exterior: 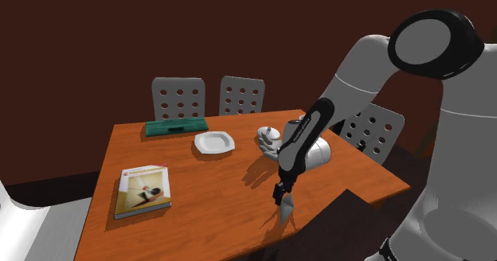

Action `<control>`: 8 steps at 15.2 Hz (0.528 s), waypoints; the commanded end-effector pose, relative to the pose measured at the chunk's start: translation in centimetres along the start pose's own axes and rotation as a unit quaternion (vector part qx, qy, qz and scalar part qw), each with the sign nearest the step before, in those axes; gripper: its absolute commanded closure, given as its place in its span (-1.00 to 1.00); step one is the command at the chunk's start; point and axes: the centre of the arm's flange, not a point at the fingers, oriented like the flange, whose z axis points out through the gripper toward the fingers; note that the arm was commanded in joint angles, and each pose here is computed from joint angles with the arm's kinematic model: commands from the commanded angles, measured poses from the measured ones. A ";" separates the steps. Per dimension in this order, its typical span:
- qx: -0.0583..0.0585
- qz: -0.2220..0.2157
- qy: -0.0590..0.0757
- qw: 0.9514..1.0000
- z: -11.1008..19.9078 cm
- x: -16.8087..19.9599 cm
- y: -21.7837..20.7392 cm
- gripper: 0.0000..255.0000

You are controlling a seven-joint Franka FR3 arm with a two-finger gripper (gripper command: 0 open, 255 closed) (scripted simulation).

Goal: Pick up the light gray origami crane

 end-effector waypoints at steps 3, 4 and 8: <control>0.000 0.000 0.000 1.000 1.2 0.1 0.1 -1.00; 0.000 0.000 0.000 1.000 1.2 0.1 0.0 1.00; 0.000 0.000 0.000 1.000 1.3 0.1 0.1 1.00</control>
